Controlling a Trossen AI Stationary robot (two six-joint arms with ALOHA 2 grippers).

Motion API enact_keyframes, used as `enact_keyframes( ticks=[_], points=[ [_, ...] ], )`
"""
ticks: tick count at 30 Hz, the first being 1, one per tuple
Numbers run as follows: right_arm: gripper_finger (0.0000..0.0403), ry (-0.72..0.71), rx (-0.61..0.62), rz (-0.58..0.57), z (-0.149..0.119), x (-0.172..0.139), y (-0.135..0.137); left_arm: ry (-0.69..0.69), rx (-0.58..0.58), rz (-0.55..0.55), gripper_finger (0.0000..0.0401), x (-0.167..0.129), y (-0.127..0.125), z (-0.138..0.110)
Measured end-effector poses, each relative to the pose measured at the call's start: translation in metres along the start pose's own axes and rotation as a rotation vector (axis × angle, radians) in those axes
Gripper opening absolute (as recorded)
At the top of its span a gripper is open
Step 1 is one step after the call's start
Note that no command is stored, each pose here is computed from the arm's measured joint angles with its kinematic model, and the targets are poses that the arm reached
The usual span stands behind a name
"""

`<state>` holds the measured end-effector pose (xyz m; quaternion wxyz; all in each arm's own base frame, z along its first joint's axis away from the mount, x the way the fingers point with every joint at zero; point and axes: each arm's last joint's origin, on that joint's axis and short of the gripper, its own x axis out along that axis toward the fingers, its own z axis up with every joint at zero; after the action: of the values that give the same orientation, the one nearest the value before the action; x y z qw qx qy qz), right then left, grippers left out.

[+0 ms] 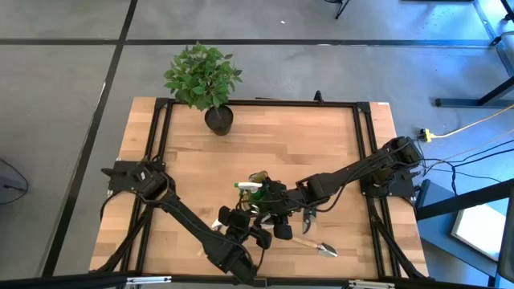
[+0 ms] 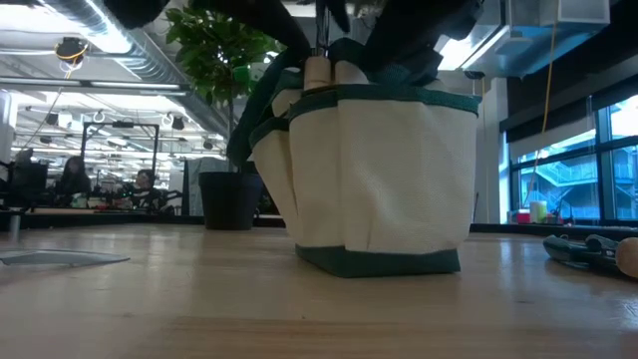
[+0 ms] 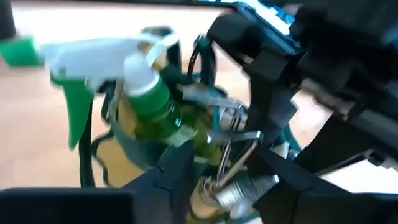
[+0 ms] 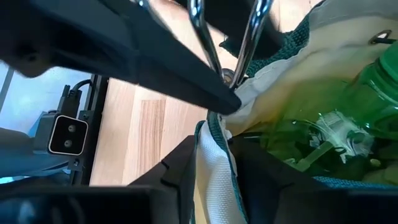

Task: Pick & Place Garden tools in Gardening bag
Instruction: Put the brown hand rake into the brown gardening bag

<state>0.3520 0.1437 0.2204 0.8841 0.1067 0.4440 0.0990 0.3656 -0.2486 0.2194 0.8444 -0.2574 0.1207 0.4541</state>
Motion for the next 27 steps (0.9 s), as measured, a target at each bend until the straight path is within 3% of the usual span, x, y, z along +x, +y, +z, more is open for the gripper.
enact_keyframes(
  ticks=[8, 27],
  points=[
    [0.0069, 0.003, 0.000, -0.004, -0.0003, -0.0003, -0.0002, 0.068, -0.032, -0.002, 0.0015, -0.0080, 0.0000, -0.0020],
    [0.0004, -0.012, 0.026, 0.001, 0.0010, -0.0004, 0.0006, 0.146, 0.014, 0.030, 0.0006, 0.0000, -0.0001, -0.0008]
  ],
)
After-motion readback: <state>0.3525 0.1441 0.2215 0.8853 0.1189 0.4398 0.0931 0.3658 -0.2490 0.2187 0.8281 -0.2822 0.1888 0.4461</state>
